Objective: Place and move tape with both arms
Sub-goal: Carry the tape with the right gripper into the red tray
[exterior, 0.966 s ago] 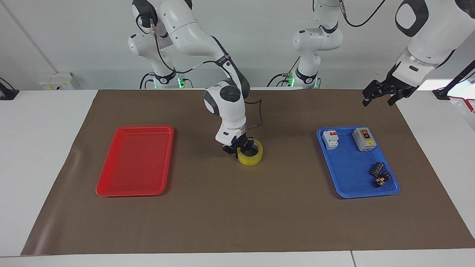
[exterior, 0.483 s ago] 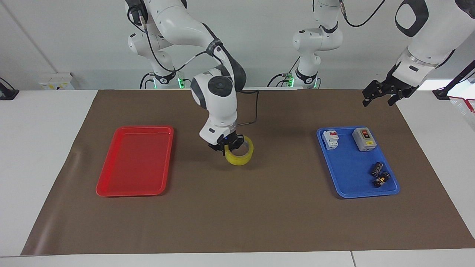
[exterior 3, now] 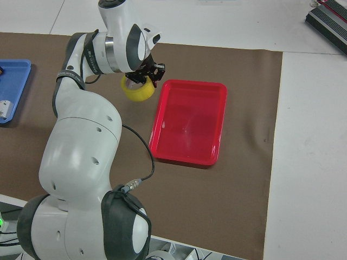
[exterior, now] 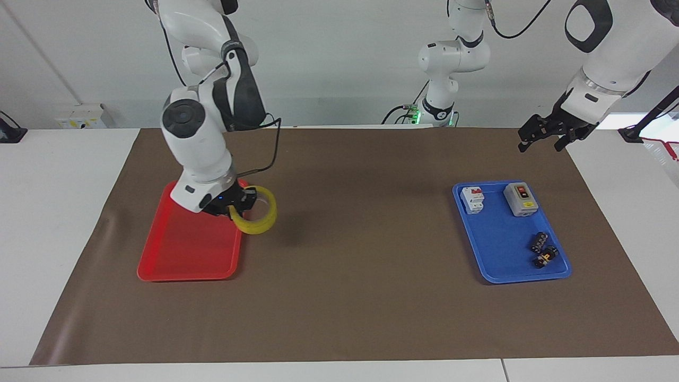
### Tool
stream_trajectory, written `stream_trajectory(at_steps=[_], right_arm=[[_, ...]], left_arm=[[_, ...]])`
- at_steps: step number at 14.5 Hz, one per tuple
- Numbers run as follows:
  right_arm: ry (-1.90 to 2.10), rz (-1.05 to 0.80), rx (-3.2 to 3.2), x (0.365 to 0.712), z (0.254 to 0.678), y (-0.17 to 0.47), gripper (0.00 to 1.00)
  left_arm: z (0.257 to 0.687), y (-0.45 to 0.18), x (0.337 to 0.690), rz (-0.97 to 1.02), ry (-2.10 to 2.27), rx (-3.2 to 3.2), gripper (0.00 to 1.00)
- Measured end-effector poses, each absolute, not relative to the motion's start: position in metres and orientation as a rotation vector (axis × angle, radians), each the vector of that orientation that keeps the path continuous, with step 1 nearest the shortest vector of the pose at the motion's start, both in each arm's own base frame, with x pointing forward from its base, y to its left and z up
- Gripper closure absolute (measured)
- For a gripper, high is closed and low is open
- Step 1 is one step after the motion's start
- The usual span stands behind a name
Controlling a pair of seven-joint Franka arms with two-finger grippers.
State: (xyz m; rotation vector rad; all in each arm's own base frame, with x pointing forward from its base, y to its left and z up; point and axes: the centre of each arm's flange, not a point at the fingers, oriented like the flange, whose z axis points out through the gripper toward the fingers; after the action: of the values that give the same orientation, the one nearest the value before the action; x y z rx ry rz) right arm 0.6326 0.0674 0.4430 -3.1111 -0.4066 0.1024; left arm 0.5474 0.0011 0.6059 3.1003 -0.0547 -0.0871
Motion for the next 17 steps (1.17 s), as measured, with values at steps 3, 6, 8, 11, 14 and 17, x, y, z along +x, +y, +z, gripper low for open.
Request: stream_trajectory(at_steps=[3, 6, 8, 11, 14, 17], right_arm=[[-0.506, 0.067, -3.104, 0.625, 0.405, 0.006, 0.78], [-0.570, -0.012, -3.104, 0.603, 0.365, -0.032, 0.78], [-0.593, -0.045, -3.105, 0.586, 0.347, -0.047, 0.78], [-0.598, -0.083, -3.110, 0.571, 0.335, -0.055, 0.78], [-0.592, -0.105, -3.115, 0.564, 0.324, -0.062, 0.78], [-0.582, -0.103, -3.117, 0.558, 0.315, -0.066, 0.78]], left_arm=[[0.606, 0.001, 0.547, -0.087, -0.055, 3.100, 0.00], [0.606, 0.001, 0.547, -0.087, -0.055, 3.100, 0.00], [0.606, 0.001, 0.547, -0.087, -0.055, 3.100, 0.00], [0.606, 0.001, 0.547, -0.087, -0.055, 3.100, 0.00], [0.606, 0.001, 0.547, -0.087, -0.055, 3.100, 0.00], [0.606, 0.001, 0.547, -0.087, -0.055, 3.100, 0.00]])
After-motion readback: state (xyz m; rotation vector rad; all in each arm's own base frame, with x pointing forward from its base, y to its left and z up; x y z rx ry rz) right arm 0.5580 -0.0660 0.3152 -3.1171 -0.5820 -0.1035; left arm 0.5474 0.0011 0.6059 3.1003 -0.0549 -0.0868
